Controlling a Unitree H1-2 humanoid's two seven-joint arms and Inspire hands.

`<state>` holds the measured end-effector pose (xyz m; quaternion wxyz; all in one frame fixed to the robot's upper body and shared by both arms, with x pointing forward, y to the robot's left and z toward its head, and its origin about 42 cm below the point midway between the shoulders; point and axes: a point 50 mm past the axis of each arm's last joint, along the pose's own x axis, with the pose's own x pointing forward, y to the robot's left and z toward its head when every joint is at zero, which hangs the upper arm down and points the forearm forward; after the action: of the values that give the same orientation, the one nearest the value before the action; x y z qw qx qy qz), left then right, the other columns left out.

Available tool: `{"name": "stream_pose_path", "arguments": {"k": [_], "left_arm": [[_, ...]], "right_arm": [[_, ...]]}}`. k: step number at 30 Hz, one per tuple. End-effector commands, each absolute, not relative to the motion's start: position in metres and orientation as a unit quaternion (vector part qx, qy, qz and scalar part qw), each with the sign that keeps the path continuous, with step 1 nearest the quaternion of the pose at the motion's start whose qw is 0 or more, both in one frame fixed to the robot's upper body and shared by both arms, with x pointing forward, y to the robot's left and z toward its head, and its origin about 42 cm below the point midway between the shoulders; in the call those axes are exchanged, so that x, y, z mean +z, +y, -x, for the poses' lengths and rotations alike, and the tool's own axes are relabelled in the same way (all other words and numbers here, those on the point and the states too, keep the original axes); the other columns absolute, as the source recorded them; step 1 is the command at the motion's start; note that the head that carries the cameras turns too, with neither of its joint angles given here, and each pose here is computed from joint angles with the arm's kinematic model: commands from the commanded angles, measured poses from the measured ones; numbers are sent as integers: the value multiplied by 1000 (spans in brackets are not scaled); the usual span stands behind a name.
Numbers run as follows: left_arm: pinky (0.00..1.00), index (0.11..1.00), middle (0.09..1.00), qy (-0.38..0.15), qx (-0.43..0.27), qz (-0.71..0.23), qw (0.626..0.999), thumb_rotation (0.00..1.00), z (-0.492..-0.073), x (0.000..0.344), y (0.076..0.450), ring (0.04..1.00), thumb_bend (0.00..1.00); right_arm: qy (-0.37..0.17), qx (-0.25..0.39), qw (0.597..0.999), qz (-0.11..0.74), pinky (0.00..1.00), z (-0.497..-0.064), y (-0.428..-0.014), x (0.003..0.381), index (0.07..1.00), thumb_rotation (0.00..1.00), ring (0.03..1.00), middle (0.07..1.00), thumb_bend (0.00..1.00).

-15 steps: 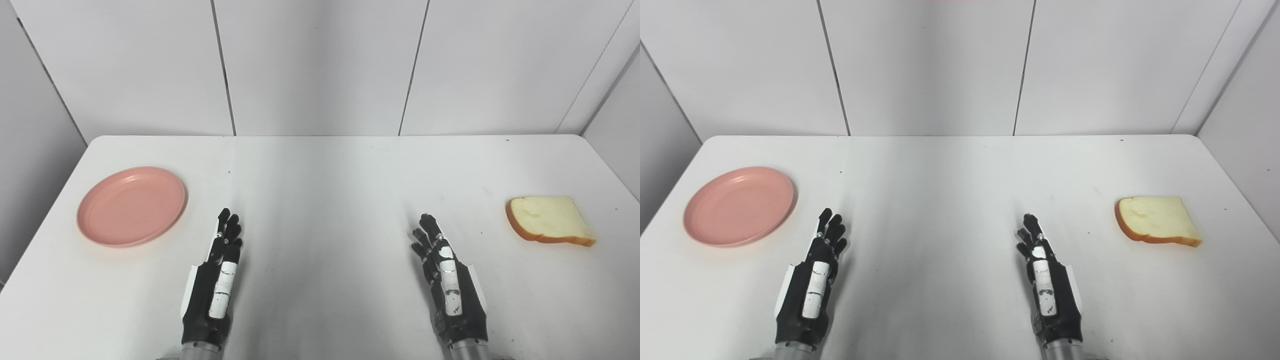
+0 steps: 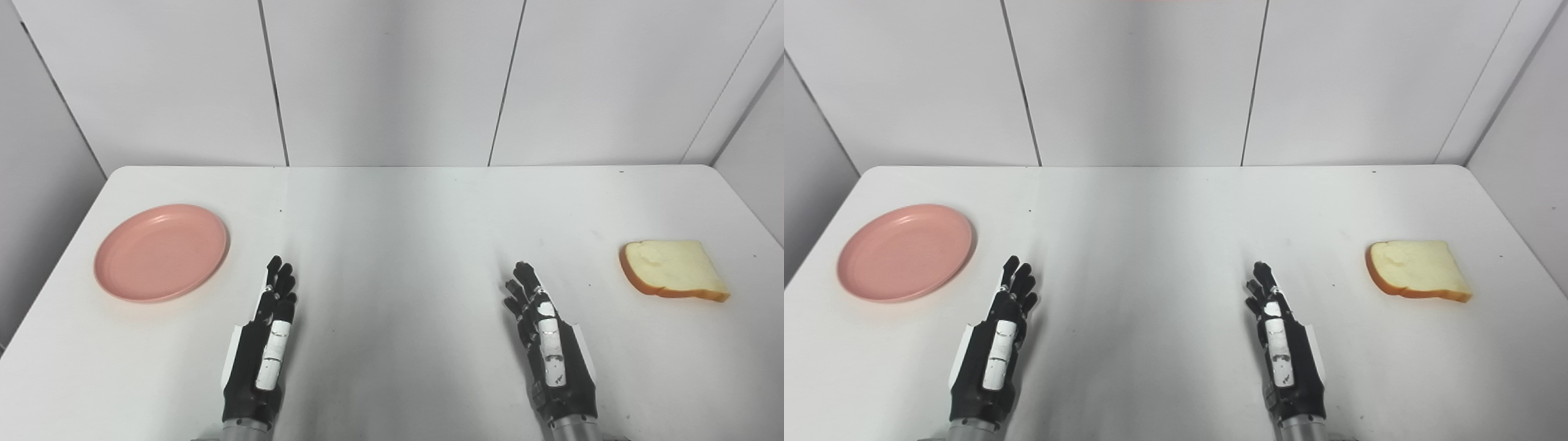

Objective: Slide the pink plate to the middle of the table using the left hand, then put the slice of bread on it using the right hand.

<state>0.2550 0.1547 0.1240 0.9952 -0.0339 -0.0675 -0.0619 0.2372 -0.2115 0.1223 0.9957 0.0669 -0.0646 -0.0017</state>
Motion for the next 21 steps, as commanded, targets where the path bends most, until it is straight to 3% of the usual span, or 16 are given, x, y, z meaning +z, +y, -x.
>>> {"name": "stream_pose_path", "arguments": {"k": [1, 21], "left_arm": [[1000, 1000, 1000, -94, -66, 41, 993, 892, -260, 138, 152, 1000, 766], [1000, 1000, 1000, -97, -69, 39, 992, 891, -259, 138, 152, 1000, 755]], "right_arm": [[-57, -1, 996, -62, 963, -222, -216, 120, 921, 963, 949, 963, 819], [-57, -1, 996, -64, 959, -222, -215, 120, 916, 967, 947, 961, 820]]}}
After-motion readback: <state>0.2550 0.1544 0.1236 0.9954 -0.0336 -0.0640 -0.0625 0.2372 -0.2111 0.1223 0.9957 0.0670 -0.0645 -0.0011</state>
